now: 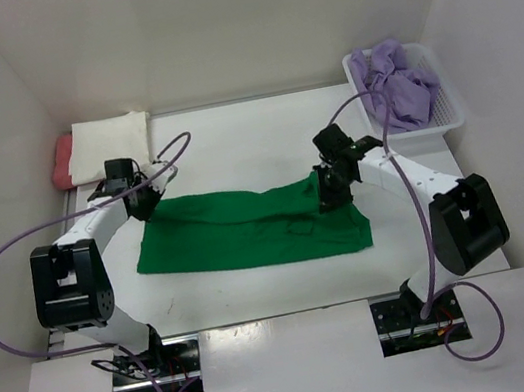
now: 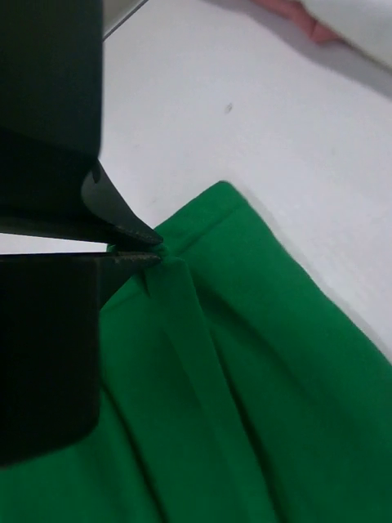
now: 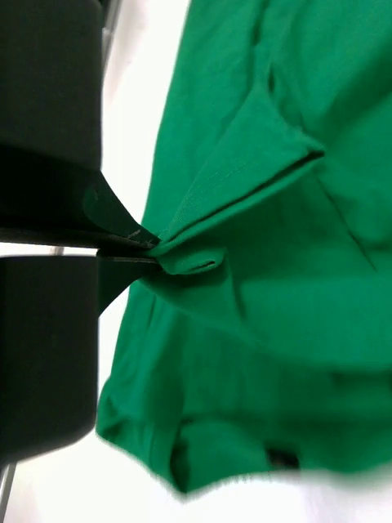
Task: Fold and stack the t-shirts
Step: Fold the other side of the tshirt into a rectangle
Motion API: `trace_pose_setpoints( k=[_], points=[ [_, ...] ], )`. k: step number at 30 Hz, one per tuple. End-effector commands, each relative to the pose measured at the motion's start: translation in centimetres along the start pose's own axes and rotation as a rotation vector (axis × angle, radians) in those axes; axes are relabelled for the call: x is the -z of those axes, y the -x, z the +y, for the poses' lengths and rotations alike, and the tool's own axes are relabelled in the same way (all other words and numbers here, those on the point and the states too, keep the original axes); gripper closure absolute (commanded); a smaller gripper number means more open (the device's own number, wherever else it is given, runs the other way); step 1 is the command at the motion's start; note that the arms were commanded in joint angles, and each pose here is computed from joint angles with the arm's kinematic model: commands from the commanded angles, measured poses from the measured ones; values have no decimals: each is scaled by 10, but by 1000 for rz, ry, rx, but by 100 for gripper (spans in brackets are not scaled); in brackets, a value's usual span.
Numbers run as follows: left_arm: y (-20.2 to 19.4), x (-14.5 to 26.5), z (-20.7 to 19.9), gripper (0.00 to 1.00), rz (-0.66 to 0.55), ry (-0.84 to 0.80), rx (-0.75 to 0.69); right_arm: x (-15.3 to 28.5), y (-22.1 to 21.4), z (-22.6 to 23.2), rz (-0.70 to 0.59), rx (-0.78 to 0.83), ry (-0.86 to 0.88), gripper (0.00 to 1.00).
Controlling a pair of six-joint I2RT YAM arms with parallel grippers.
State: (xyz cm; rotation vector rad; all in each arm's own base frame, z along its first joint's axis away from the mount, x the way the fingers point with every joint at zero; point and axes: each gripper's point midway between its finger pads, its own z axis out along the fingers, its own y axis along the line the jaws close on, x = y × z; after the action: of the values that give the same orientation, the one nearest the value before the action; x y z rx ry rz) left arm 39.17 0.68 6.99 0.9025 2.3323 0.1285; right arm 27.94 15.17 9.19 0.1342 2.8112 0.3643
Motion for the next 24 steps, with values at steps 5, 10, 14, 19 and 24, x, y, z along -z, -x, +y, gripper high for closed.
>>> trace_pose_setpoints(
  k=[5,10,14,19,24],
  points=[
    [-34,12,-24,87,90,-73,-46,-13,-35,20,66,17,31,100],
    [-44,16,-32,77,129,-111,-58,-13,-48,10,101,3,-6,100],
    [-44,19,-22,71,151,-80,-84,-11,-53,4,128,0,-39,92],
    [-58,24,-2,65,207,-11,-101,-3,-68,0,191,-16,-52,66],
    [-60,35,18,54,211,-2,-99,28,-63,0,163,-64,-32,63]
  ],
)
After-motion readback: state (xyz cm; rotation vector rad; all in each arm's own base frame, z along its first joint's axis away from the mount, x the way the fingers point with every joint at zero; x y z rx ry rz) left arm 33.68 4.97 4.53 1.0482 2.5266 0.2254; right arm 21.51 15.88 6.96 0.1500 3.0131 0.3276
